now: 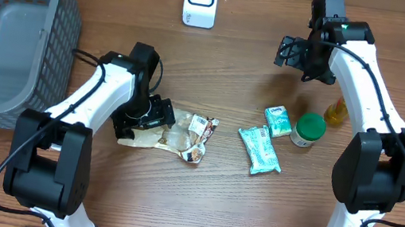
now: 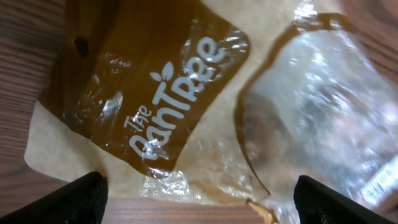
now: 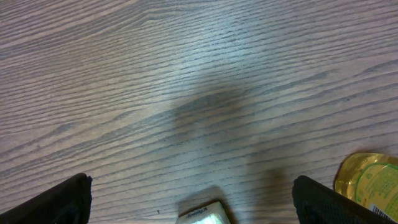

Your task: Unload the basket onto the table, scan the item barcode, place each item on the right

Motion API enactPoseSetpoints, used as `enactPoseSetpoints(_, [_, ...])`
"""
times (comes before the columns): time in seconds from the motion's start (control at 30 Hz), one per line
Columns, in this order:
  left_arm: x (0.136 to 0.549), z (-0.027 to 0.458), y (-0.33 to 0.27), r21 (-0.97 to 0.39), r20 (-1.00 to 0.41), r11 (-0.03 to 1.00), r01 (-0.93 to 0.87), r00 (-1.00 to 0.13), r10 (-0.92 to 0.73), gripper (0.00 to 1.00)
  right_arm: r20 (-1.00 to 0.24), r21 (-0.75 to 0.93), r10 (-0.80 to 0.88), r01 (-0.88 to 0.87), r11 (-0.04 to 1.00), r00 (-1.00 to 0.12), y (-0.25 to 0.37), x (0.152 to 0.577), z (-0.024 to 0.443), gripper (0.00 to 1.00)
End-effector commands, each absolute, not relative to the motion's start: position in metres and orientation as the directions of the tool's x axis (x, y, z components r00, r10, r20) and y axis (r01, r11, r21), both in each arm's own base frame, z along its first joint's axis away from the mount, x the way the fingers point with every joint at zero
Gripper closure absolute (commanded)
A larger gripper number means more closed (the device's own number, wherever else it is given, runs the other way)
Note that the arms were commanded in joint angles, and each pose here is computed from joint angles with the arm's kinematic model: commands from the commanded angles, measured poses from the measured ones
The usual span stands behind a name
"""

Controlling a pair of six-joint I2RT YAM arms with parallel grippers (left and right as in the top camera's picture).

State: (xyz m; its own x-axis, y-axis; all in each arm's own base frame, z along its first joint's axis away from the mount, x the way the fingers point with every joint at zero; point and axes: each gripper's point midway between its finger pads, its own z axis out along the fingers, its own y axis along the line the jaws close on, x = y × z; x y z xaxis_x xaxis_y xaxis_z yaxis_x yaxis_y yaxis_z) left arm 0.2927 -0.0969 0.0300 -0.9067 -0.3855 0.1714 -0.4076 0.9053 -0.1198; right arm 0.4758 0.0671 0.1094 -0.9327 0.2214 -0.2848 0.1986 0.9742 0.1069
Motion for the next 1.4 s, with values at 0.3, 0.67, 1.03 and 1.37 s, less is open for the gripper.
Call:
enactPoseSetpoints(0.3, [0.286, -0.011, -0.099, -0.135, 0.155, 0.824, -0.550, -0.833, -0.530, 0.07, -0.331, 0.108, 0.214, 0.188, 0.976, -0.919, 0.067, 0.480, 0.127, 0.00])
enactPoseSetpoints(0.67, [0.286, -0.024, -0.099, -0.157, 0.124, 0.827, -0.539, -0.842, -0.525, 0.07, -0.331, 0.108, 0.214, 0.188, 0.976, -0.919, 0.067, 0.480, 0.127, 0.00])
enactPoseSetpoints(1.03, [0.310, 0.010, -0.111, -0.262, 0.095, 0.838, -0.479, -0.877, -0.471, 0.00, -0.331, 0.108, 0.214, 0.188, 0.976, -0.919, 0.067, 0.480, 0.127, 0.00])
enactPoseSetpoints(1.37, [0.323, 0.014, -0.100, -0.222, 0.019, 0.849, -0.480, -0.872, -0.488, 0.00, -0.331, 0.108, 0.214, 0.188, 0.976, -0.919, 0.067, 0.480, 0.127, 0.00])
